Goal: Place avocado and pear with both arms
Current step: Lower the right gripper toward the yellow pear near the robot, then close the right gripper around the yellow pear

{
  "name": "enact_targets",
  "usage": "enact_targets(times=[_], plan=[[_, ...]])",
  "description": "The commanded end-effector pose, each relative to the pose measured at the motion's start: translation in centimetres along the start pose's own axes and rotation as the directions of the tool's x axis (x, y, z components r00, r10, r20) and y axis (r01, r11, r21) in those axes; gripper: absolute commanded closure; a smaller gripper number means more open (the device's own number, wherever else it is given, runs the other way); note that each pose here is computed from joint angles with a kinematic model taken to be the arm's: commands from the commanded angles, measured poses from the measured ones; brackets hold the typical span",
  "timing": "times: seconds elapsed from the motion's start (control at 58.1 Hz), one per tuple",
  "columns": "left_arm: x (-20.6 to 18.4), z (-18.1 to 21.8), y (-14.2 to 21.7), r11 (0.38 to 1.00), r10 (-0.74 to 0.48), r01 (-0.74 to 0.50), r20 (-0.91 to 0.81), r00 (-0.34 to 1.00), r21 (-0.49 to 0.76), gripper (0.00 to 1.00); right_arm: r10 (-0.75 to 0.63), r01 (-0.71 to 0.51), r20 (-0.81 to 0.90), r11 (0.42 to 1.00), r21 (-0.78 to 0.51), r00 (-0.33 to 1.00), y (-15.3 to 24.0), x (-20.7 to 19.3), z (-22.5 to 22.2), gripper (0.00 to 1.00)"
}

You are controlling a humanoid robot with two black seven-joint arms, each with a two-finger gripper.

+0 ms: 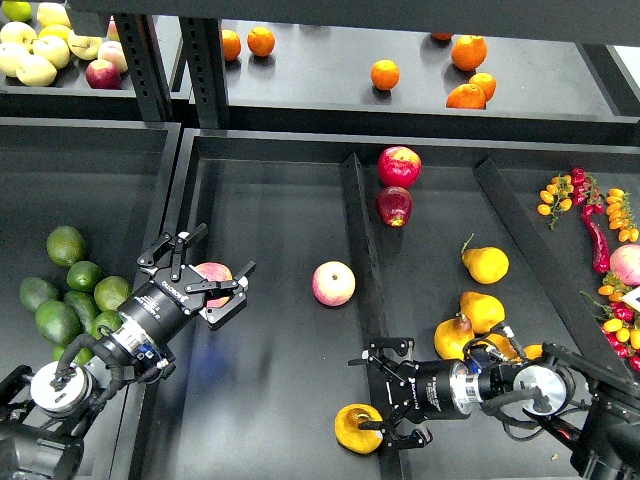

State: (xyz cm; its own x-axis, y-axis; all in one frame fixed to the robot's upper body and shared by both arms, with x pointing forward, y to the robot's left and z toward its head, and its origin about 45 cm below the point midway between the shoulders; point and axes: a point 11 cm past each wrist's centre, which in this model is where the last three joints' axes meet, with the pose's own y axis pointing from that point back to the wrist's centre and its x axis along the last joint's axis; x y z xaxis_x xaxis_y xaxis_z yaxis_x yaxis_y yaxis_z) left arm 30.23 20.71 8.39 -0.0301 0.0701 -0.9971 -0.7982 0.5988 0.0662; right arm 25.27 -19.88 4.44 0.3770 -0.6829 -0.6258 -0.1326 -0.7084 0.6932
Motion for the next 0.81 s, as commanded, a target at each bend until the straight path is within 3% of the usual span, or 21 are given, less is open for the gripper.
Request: enact_targets(times=[0.0, 0.791], plan=[[0.0, 0.0, 0.0, 1.000, -0.001, 0.001, 0.000, 1.000, -0.001, 0.01, 0.006, -0.006, 0.004, 1.000, -0.022, 1.000, -0.4, 0.2, 0.7, 0.06], [0.0, 0.1, 0.0, 1.000, 0.000, 0.000, 0.000, 1.000, -0.003, 0.01, 0.032, -0.029, 0.048, 0.997, -0.065, 0.998, -1.7, 1.0, 2.7, 0.25]])
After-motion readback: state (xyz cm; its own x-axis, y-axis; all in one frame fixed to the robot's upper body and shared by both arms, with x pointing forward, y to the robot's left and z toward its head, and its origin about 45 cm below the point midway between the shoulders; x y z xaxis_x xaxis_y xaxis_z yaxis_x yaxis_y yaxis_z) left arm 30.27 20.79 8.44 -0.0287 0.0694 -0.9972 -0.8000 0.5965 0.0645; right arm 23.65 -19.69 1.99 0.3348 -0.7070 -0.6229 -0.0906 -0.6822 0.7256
